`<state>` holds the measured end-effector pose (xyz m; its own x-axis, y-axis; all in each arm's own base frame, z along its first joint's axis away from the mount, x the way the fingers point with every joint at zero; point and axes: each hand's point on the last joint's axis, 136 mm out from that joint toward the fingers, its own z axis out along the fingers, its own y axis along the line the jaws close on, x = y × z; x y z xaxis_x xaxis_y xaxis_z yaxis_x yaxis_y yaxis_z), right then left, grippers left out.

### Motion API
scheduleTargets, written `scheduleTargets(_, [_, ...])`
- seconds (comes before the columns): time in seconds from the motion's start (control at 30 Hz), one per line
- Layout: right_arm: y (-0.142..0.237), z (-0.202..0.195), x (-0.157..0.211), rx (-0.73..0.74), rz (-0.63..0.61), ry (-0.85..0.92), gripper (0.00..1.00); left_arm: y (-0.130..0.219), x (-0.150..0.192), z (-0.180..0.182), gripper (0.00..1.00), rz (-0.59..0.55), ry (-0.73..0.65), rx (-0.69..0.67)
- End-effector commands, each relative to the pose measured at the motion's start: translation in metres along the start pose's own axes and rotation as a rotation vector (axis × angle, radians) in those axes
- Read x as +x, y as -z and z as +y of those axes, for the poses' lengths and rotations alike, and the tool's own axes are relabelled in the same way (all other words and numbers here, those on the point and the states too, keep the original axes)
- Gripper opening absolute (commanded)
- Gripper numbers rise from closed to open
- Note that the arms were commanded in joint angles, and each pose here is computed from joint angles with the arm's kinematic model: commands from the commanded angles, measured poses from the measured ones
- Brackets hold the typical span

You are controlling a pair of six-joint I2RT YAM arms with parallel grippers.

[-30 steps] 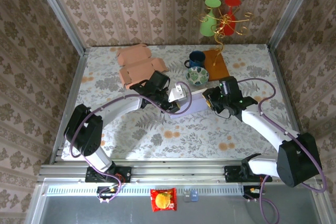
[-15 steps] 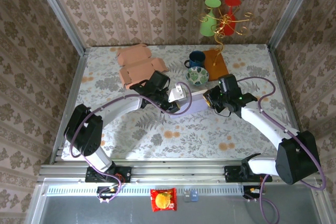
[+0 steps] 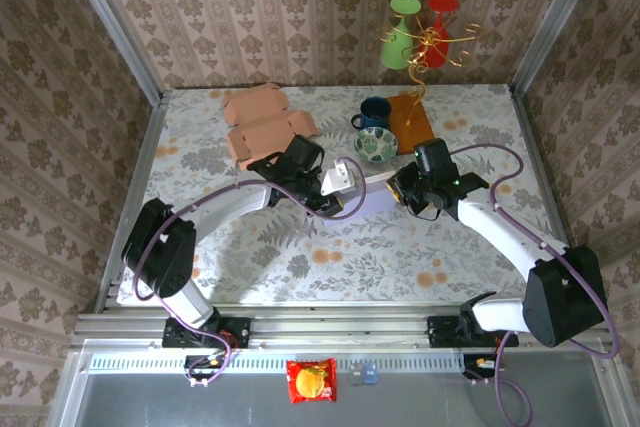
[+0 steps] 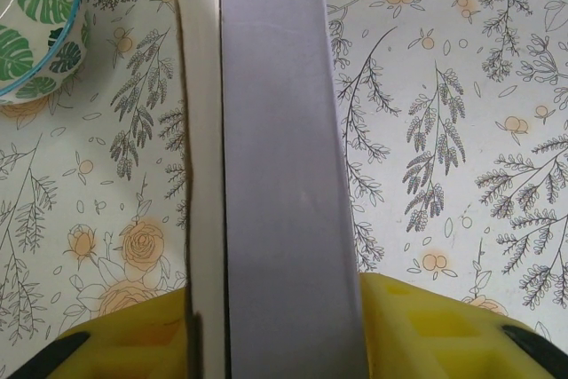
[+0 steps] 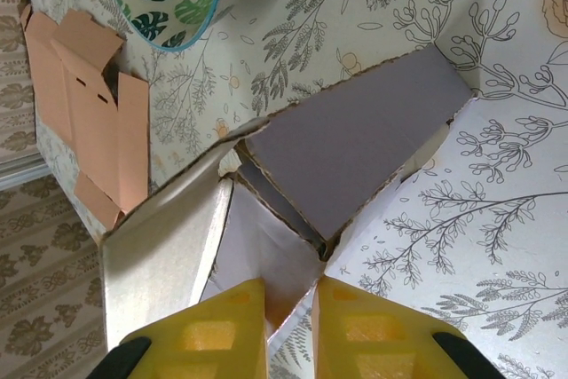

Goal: Fold the paper box

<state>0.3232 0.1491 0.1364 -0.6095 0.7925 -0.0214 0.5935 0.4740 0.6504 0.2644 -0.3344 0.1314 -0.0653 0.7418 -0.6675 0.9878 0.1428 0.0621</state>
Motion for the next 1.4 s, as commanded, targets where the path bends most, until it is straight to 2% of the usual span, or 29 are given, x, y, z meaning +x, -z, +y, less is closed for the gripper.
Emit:
scheduleTargets(0.0, [-0.007, -0.043, 0.004, 0.184, 0.002, -0.024, 0.18, 0.006, -0.006, -0.003, 0.42, -0.009, -0.029, 0.004])
scheduleTargets(0.27, [0.001, -0.029, 0.006, 0.188, 0.040, 0.099, 0.19, 0.008, -0.007, -0.005, 0.36, -0.016, -0.035, 0.010])
scheduleTargets(0.43, [0.011, -0.003, 0.017, 0.118, 0.200, 0.355, 0.39, 0.011, -0.006, -0.005, 0.33, -0.015, -0.038, 0.016])
scheduleTargets(0.6, [0.058, 0.039, 0.008, -0.082, 0.159, 0.647, 0.49, 0.014, -0.005, -0.005, 0.32, -0.015, -0.038, 0.022])
scheduleTargets(0.7, [0.072, 0.053, -0.008, -0.176, 0.120, 0.721, 0.47, 0.018, -0.004, -0.006, 0.32, -0.012, -0.046, 0.027])
scheduleTargets(0.9, [0.068, 0.044, -0.025, -0.127, 0.074, 0.995, 0.44, 0.027, 0.001, -0.010, 0.32, -0.007, -0.050, 0.053])
scheduleTargets(1.17, [0.051, 0.029, -0.019, -0.057, 0.126, 1.263, 0.49, 0.037, 0.011, -0.016, 0.32, -0.015, -0.043, 0.084])
scheduleTargets(1.37, [0.038, 0.033, -0.013, -0.053, 0.162, 1.351, 0.51, 0.039, 0.016, -0.017, 0.33, -0.010, -0.035, 0.100])
